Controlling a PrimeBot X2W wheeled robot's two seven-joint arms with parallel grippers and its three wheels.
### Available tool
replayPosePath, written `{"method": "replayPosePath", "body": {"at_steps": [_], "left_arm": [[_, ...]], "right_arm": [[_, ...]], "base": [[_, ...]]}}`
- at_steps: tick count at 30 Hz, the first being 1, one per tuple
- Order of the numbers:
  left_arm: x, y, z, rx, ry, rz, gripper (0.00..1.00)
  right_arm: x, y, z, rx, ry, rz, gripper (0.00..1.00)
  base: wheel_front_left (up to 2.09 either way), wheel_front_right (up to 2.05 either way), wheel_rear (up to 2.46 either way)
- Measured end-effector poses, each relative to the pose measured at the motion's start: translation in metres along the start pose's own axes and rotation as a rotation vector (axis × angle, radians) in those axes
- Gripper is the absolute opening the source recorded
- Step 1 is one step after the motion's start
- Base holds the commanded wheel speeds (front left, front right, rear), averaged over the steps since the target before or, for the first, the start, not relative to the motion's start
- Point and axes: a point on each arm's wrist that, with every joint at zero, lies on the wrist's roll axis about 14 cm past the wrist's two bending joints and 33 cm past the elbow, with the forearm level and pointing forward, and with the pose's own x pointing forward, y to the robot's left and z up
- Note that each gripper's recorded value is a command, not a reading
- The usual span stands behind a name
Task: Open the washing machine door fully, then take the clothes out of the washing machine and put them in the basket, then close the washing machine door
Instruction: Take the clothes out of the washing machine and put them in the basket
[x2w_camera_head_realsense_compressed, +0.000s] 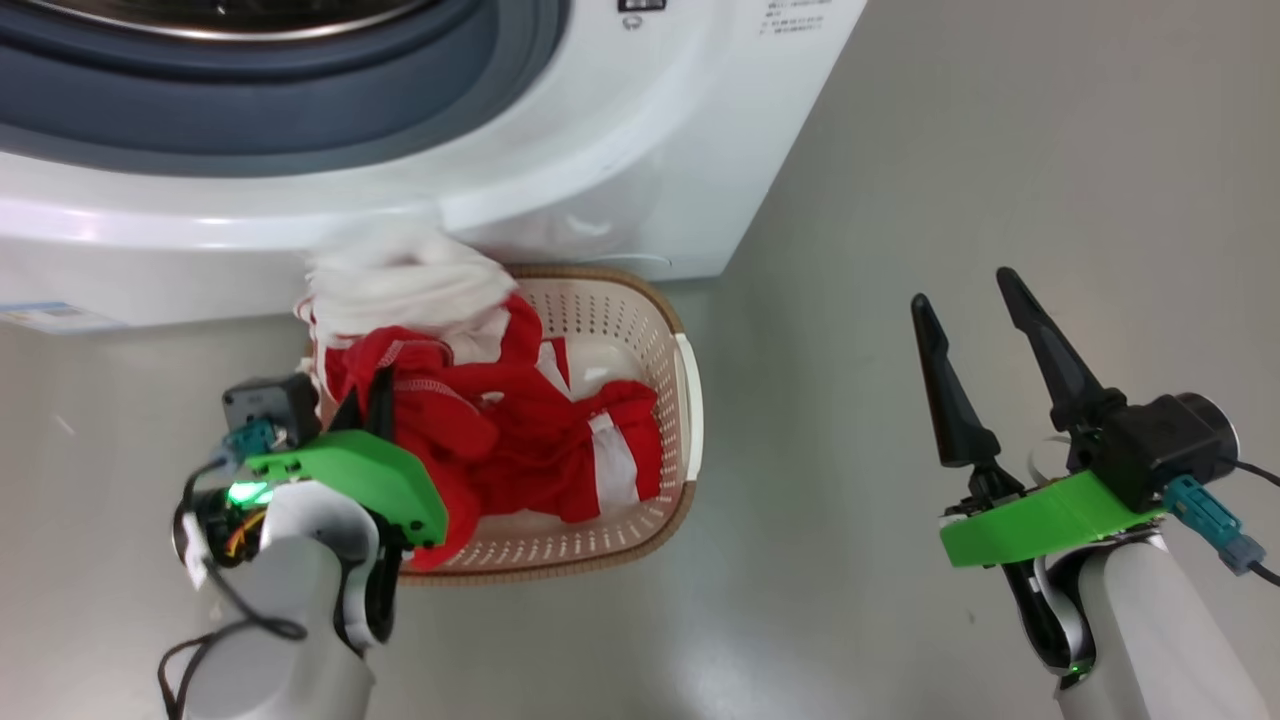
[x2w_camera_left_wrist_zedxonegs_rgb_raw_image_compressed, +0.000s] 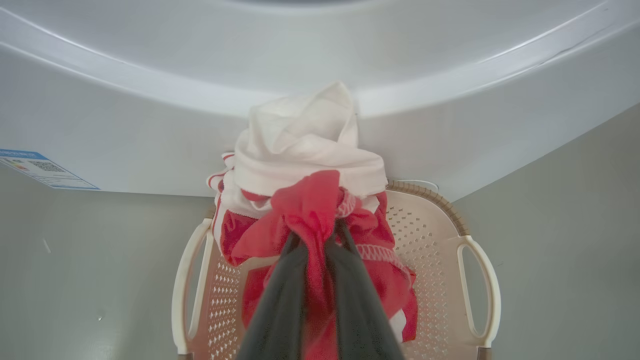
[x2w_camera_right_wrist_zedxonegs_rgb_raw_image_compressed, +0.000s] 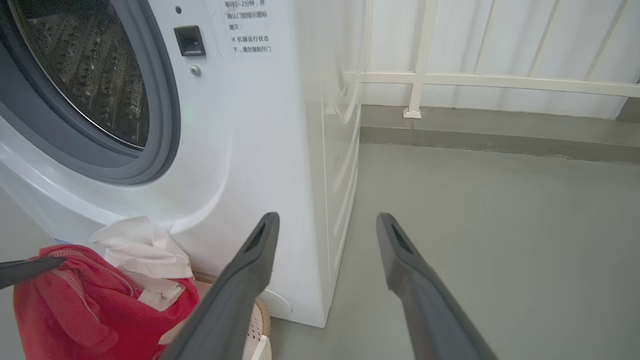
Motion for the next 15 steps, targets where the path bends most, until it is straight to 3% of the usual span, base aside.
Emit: {"method": "replayPosePath", "body": {"at_steps": [5,15], "left_arm": [[0.021,0.004,-0.049,0.007,0.209,0.011,0.0],[0.038,0.006,-0.096,0.023,0.389,0.009,0.0]], "right_arm": [[0.009,0.0,-0.02,0.009,0.048,0.007,1.0],[0.01,-0.012,-0.042,0.028,0.104,-0.024,1.0]], "base": [[0.0,0.0,0.0],[0.0,0.0,0.0]]}}
